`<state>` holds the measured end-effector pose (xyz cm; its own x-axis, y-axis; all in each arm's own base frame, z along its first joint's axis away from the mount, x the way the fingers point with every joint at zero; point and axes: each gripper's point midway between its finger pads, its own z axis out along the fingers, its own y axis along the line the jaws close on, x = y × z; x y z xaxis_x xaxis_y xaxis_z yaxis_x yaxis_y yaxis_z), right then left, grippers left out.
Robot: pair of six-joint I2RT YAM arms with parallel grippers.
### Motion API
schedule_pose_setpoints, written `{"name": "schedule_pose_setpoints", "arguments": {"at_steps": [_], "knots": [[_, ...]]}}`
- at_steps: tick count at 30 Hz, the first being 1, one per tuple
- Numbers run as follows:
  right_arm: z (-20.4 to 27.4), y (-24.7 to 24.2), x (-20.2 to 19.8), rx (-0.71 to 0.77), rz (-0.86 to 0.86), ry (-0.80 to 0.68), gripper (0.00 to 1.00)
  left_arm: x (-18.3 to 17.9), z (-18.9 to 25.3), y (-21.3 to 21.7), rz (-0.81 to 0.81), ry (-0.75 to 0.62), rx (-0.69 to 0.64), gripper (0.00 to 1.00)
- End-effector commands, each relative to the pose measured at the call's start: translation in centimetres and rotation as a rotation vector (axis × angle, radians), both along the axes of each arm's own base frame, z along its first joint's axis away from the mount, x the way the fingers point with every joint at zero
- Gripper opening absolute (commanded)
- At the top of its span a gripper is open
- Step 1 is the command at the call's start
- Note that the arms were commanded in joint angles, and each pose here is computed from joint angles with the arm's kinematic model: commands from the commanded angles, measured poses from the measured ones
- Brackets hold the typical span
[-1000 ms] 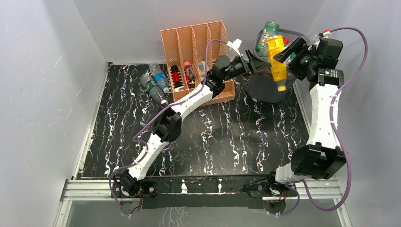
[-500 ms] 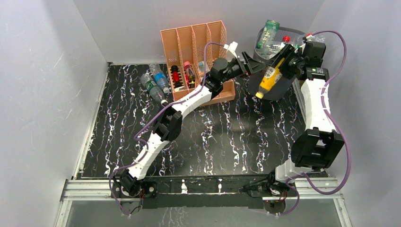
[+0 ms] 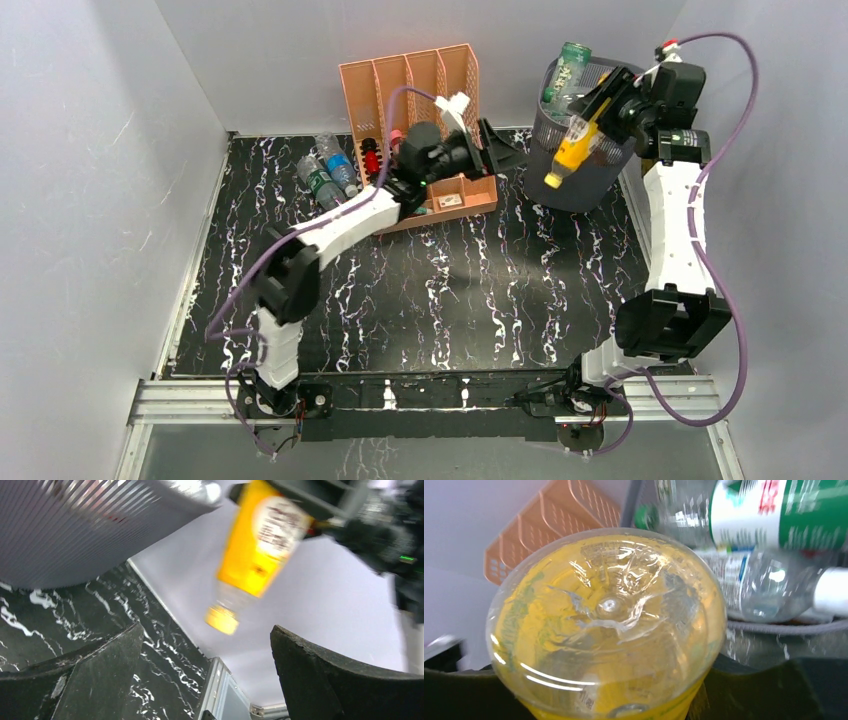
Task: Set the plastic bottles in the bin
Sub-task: Place the plastic bottle in the trash bin.
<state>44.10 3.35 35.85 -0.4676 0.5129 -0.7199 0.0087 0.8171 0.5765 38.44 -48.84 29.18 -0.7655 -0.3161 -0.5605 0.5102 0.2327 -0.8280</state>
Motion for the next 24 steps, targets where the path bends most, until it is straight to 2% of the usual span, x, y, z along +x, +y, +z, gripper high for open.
{"name": "schedule_pose_setpoints", "arguments": {"at_steps": [1, 6, 10, 17, 24], "knots": [[9.1, -2.4, 0.5, -0.031, -0.137, -0.276, 0.44, -4.4, 9.4, 5.1, -0.005, -0.224, -0.014, 0.98], [13.3, -4.9, 2.6, -0.011, -0.288, -0.489, 0.41, -6.9, 8.7, 9.4, 0.042, -0.236, 0.096, 0.98], [14.2, -5.8, 4.4, 0.001, -0.333, -0.567, 0.4, -8.0, 7.3, 12.4, 0.092, -0.235, 0.169, 0.98], [13.6, -6.3, 7.0, 0.014, -0.344, -0.63, 0.4, -9.0, 4.9, 15.2, 0.126, -0.216, 0.27, 0.98], [11.4, -5.0, 9.5, -0.009, -0.301, -0.602, 0.41, -9.7, 4.4, 16.6, 0.15, -0.212, 0.288, 0.98]]}}
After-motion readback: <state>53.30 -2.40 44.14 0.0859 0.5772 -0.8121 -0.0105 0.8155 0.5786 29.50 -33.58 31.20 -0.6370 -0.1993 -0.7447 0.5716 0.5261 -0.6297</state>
